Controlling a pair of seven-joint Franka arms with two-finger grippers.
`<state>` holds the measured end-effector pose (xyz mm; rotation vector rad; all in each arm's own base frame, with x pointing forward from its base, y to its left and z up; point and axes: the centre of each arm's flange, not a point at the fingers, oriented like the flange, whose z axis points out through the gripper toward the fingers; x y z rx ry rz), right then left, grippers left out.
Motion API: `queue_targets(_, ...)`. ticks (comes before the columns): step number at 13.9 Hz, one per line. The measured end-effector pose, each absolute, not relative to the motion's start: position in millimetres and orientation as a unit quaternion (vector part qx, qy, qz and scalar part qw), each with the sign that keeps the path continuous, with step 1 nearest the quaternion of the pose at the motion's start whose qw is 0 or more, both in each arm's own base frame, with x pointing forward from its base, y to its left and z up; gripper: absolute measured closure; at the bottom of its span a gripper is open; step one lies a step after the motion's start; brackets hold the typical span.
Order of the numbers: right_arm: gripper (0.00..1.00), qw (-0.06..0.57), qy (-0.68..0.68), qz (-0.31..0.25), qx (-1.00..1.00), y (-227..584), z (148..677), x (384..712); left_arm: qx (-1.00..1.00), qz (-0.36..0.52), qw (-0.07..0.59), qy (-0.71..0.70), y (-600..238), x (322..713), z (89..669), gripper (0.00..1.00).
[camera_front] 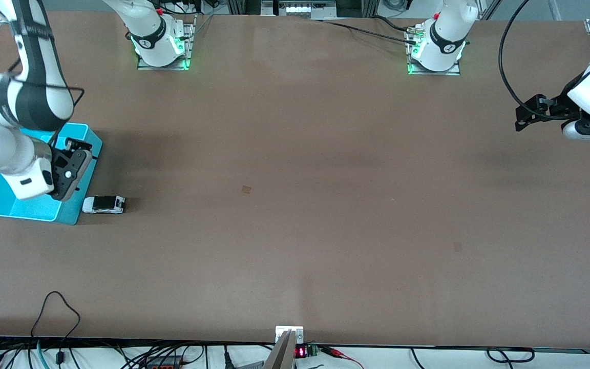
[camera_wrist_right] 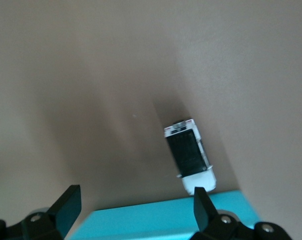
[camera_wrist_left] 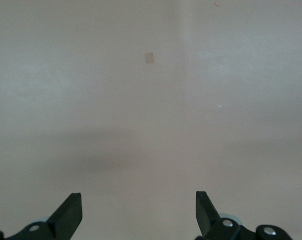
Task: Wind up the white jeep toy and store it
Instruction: 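Reach the right gripper to the jeep and grasp it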
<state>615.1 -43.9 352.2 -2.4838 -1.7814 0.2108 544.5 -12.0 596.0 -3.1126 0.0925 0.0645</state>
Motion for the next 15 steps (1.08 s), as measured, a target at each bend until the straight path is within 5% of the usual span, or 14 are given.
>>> queue_targets(8,0.00,0.031,-0.637,0.043,-0.769,-93,242,631,-0.998,0.053,0.014,0.020,-5,533,601,0.00)
queue_targets(15,0.00,0.035,-0.654,0.015,-0.755,-91,205,623,-0.998,0.060,0.014,0.020,-5,532,593,0.00)
